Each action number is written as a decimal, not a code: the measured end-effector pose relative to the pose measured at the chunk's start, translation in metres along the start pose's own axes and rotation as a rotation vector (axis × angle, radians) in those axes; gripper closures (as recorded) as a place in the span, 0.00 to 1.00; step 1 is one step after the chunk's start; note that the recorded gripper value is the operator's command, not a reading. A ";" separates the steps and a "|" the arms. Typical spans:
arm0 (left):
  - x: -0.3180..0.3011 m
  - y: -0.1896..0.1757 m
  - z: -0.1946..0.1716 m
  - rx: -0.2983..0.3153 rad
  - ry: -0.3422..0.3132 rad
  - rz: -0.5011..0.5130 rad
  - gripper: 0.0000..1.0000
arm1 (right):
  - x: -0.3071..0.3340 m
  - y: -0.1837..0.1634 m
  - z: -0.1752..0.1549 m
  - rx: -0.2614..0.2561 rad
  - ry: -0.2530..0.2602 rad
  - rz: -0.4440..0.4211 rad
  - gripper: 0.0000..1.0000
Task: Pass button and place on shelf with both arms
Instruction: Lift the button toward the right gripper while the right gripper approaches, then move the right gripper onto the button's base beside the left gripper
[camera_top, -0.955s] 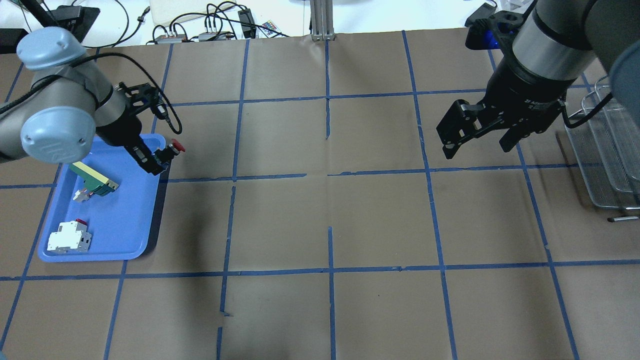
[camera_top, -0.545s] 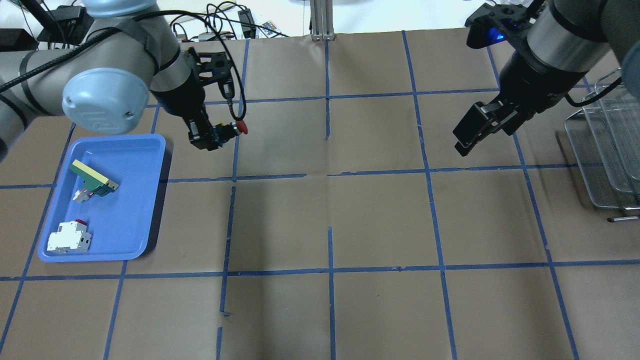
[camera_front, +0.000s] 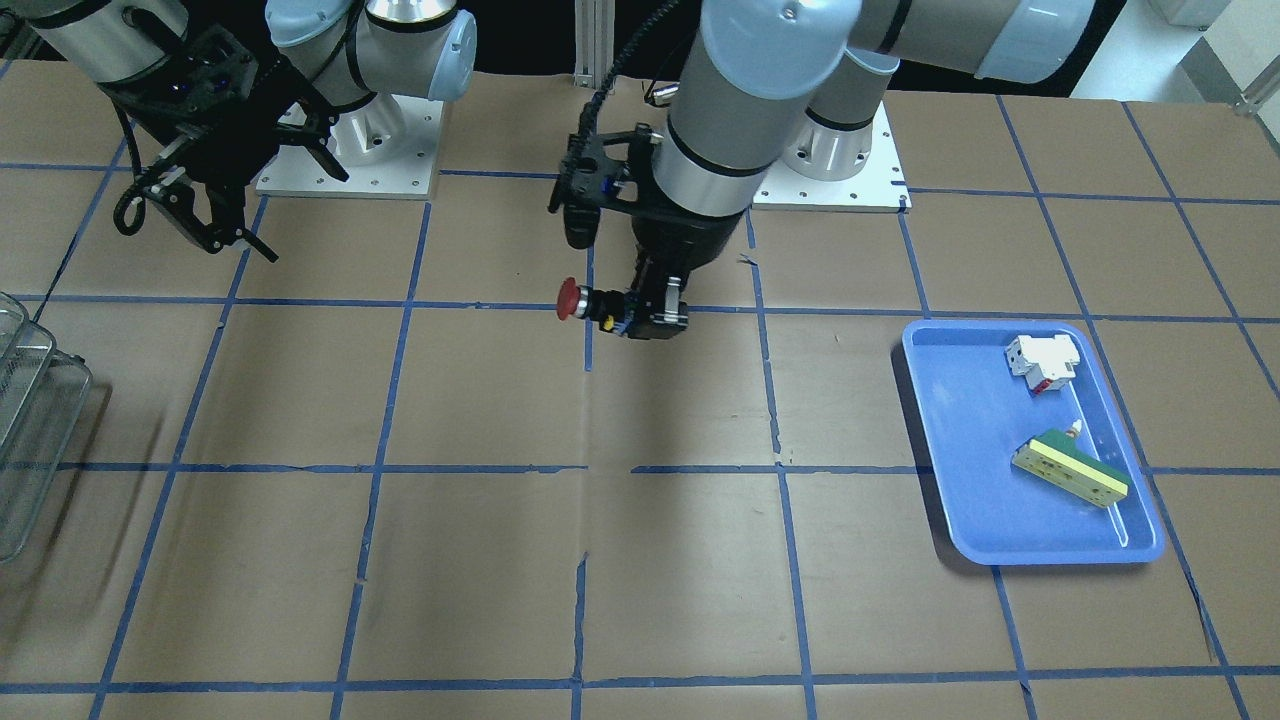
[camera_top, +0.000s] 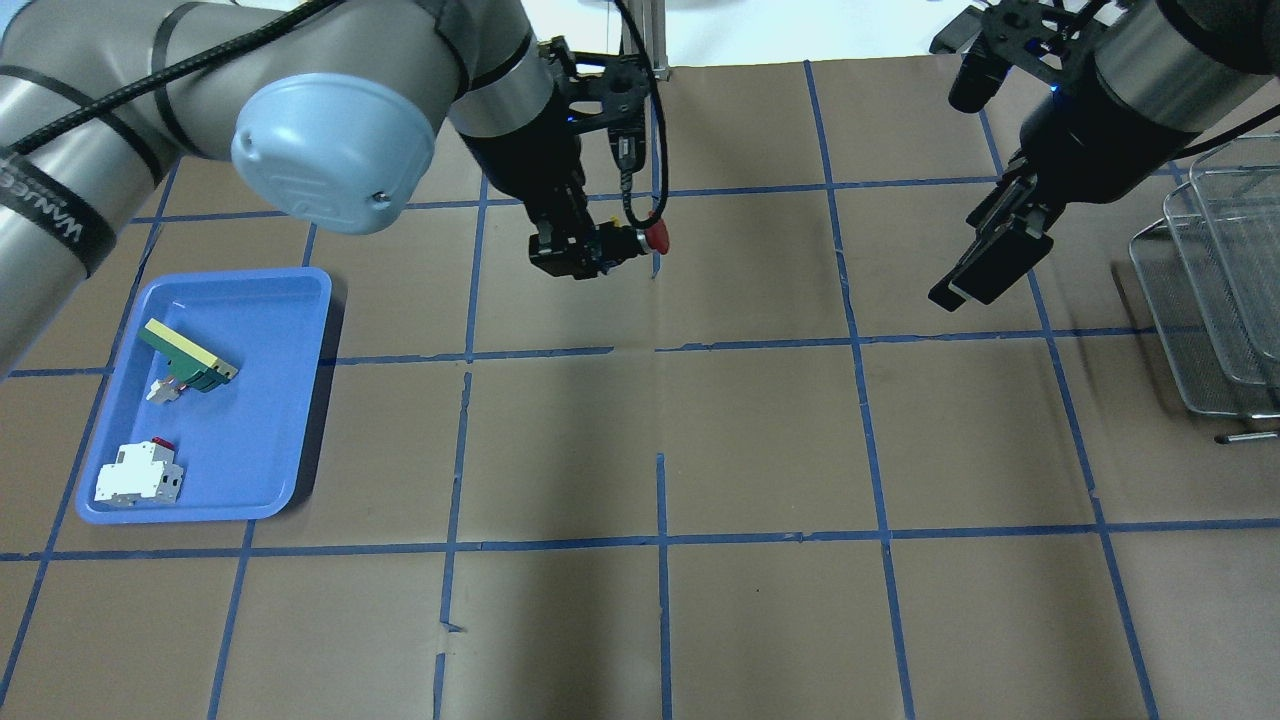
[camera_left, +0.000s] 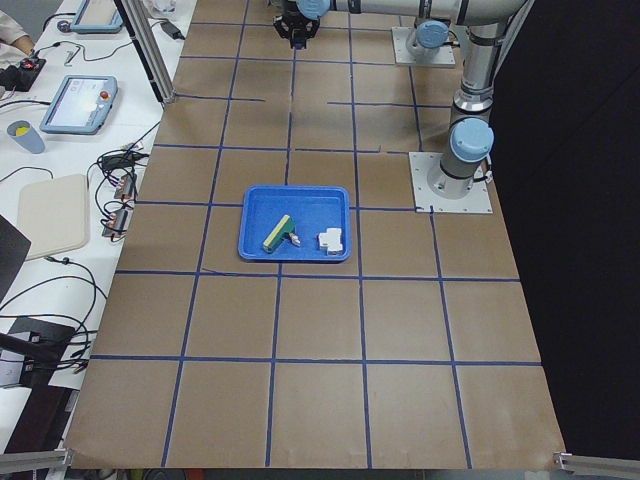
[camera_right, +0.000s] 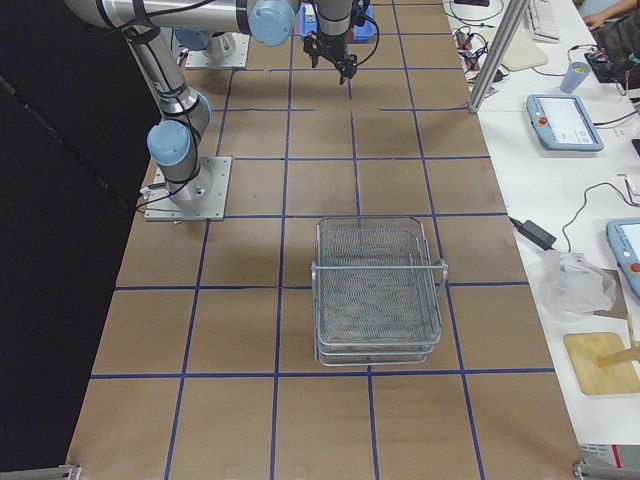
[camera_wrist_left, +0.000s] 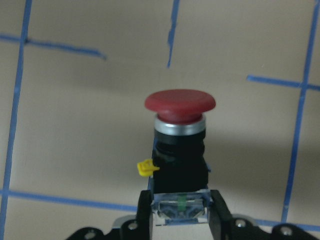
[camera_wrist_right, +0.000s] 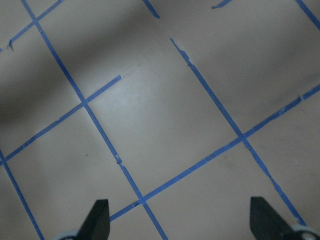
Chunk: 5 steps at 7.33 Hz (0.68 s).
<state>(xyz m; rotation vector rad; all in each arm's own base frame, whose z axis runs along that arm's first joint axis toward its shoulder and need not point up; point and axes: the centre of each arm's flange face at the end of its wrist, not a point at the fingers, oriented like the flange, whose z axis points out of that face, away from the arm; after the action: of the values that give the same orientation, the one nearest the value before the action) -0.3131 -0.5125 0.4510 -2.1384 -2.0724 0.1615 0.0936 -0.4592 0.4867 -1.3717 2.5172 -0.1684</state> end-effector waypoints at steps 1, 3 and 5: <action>0.012 -0.030 -0.005 0.023 0.008 0.047 1.00 | -0.001 -0.004 0.005 0.056 -0.032 -0.026 0.00; 0.031 -0.067 -0.005 0.044 0.016 0.086 1.00 | -0.001 -0.011 0.013 0.165 -0.049 -0.152 0.00; 0.041 -0.089 -0.012 0.064 0.008 0.105 1.00 | 0.000 -0.010 0.021 0.195 -0.059 -0.250 0.01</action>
<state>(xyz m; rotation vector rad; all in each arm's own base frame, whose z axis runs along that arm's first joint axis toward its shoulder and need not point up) -0.3968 -0.4700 0.4805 -2.2064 -1.9251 0.2285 0.1080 -0.4637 0.4686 -1.5783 2.2090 -0.4051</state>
